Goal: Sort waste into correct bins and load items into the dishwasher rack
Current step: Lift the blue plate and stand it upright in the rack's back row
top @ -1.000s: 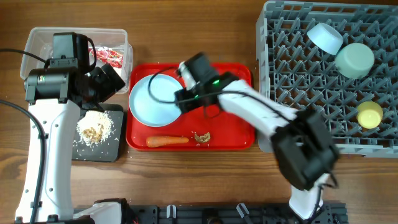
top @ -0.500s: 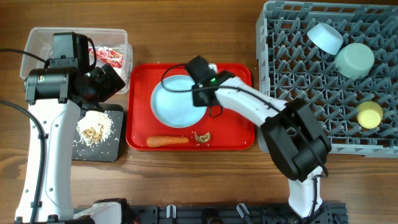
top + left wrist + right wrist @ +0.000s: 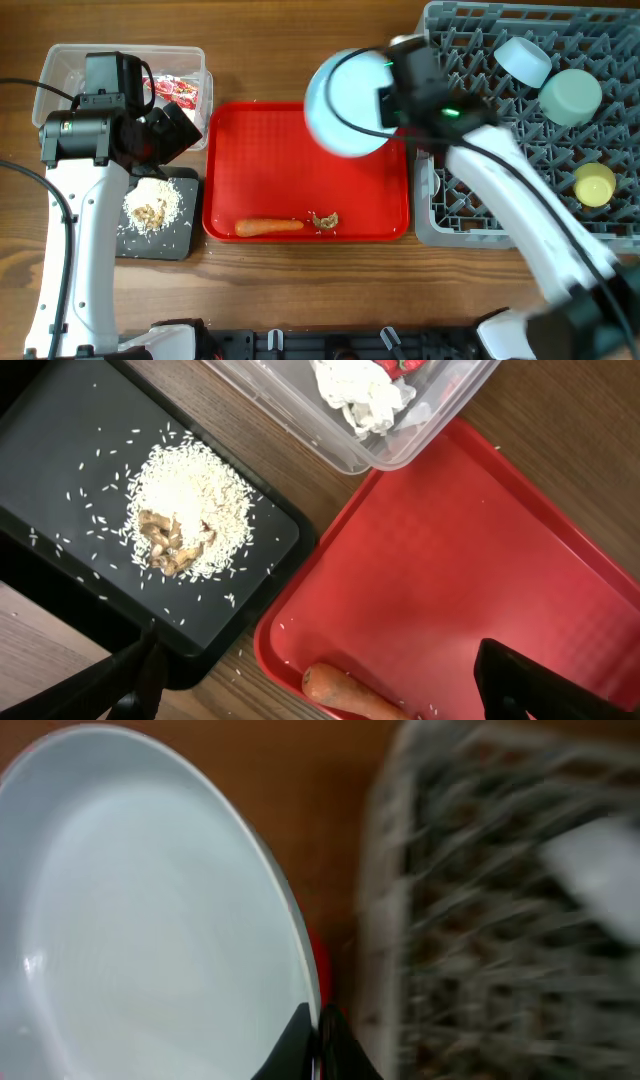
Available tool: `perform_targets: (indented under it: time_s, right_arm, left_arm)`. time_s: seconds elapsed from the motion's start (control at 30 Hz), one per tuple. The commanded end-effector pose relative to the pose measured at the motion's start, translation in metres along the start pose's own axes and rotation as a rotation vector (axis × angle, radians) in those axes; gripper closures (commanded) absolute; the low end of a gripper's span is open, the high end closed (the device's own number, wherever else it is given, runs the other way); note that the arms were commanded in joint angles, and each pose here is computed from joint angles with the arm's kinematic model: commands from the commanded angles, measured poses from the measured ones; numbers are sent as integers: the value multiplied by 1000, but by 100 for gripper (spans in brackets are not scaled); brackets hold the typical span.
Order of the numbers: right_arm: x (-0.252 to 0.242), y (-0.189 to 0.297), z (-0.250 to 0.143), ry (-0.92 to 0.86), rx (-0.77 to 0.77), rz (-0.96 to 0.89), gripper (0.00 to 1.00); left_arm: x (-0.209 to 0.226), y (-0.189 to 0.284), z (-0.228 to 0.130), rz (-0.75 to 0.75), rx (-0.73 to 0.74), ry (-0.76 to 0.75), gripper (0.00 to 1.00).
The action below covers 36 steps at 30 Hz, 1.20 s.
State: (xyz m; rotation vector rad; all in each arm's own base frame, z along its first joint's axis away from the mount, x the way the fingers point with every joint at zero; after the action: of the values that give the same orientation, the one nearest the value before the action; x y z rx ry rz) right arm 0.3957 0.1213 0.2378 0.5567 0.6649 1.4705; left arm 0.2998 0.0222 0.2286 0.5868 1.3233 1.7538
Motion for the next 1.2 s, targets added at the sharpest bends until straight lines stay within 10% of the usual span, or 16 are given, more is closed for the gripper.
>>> perform_targets:
  time_s: [0.0,0.13,0.5,0.97,1.0,1.1,1.17]
  right_arm:
    - [-77,43,35,52,-163,-335,96]
    - [-146,74,42,7,-201,-716,96]
    - [-191,9,34,5,-87,-858,96]
    - [-161,-74,2,93,62,-616,95]
    - [-161,-74,1,95,65,-617,92]
    - [-161,-68,-1,104,81,-615,42]
    - [-162,-56,-2,91,86,-612,32]
  left_arm:
    - [0,-1,1,-4,5,20,0]
    - [0,-1,1,-4,5,20,0]
    - [1,-1,0,-1,11,20,0]
    - [1,-1,0,-1,11,20,0]
    - [1,-1,0,-1,11,20,0]
    - [1,-1,0,-1,11,20,0]
    - [1,-1,0,-1,11,20,0]
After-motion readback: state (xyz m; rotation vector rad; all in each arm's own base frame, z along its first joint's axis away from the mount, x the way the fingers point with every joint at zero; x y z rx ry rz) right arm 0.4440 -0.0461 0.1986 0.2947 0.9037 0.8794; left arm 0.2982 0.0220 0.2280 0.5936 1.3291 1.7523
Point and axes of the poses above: each gripper's point midway between its finger pads, its own y axis back along the fingers, its own x axis along the line the jaws close on, z = x × y, the point moved 2 cm from there along y, back along the fingers, and after that the axes turned 4 degrees about -y, right-handed, at the moved point
